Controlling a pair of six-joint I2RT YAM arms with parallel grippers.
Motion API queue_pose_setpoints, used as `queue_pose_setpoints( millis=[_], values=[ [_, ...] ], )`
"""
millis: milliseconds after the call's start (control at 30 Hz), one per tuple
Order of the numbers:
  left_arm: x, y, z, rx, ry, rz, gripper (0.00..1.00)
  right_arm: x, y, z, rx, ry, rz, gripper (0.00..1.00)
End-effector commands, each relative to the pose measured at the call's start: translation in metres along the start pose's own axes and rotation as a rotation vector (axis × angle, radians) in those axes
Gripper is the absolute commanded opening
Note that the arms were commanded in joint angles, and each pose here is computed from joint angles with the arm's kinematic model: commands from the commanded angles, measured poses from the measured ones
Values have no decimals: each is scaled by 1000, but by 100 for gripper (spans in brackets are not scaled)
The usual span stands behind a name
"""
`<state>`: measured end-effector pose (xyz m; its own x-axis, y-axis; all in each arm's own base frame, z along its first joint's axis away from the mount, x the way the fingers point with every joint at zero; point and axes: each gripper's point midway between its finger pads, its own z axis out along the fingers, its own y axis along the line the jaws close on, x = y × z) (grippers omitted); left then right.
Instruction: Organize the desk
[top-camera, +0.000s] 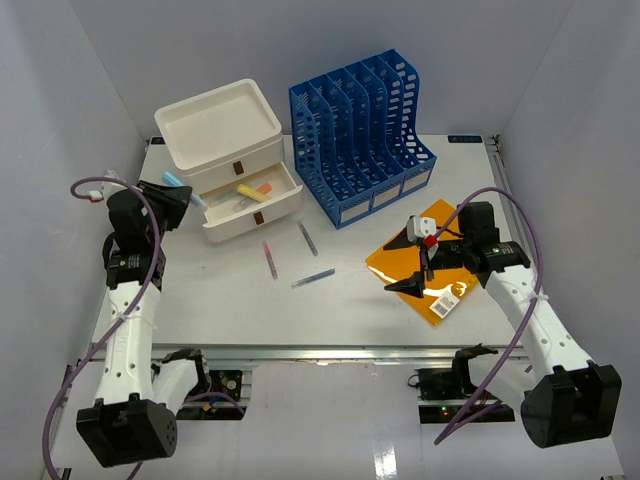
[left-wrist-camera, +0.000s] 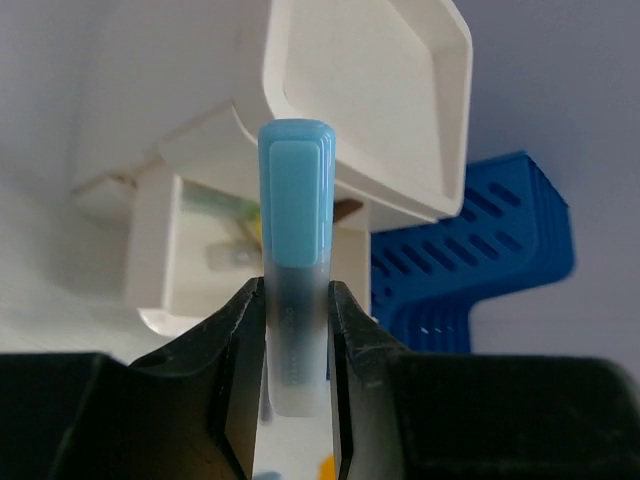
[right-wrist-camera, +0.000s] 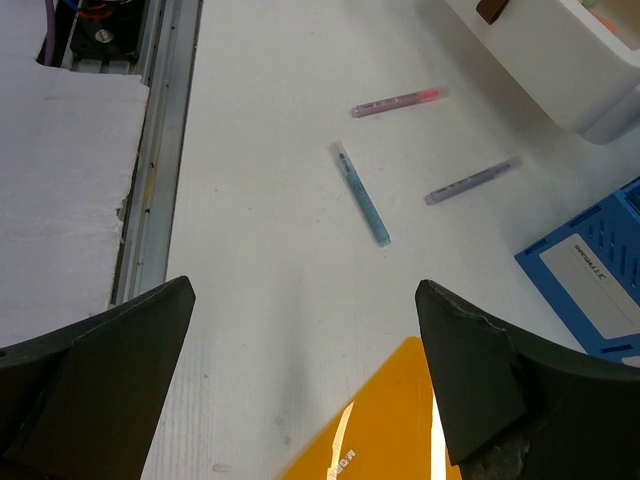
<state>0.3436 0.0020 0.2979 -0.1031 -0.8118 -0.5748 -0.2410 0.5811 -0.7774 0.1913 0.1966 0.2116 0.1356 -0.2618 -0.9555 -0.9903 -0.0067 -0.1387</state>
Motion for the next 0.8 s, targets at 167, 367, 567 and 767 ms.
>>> queue_pose_setpoints(
  millis=[167,367,567,767],
  values=[
    [96,-54,4,15,151,-482,0,4,-9,-6,28,-1,16,98],
    [107,-38,37,-161,19,-553,10,11,-13,-7,37,11,36,98],
    [103,-25,68,-256,-99,-544,31,15,-16,-8,44,14,52,98],
    [108,-23,98,-318,-127,-510,56,18,-17,-10,48,14,71,98]
  ],
)
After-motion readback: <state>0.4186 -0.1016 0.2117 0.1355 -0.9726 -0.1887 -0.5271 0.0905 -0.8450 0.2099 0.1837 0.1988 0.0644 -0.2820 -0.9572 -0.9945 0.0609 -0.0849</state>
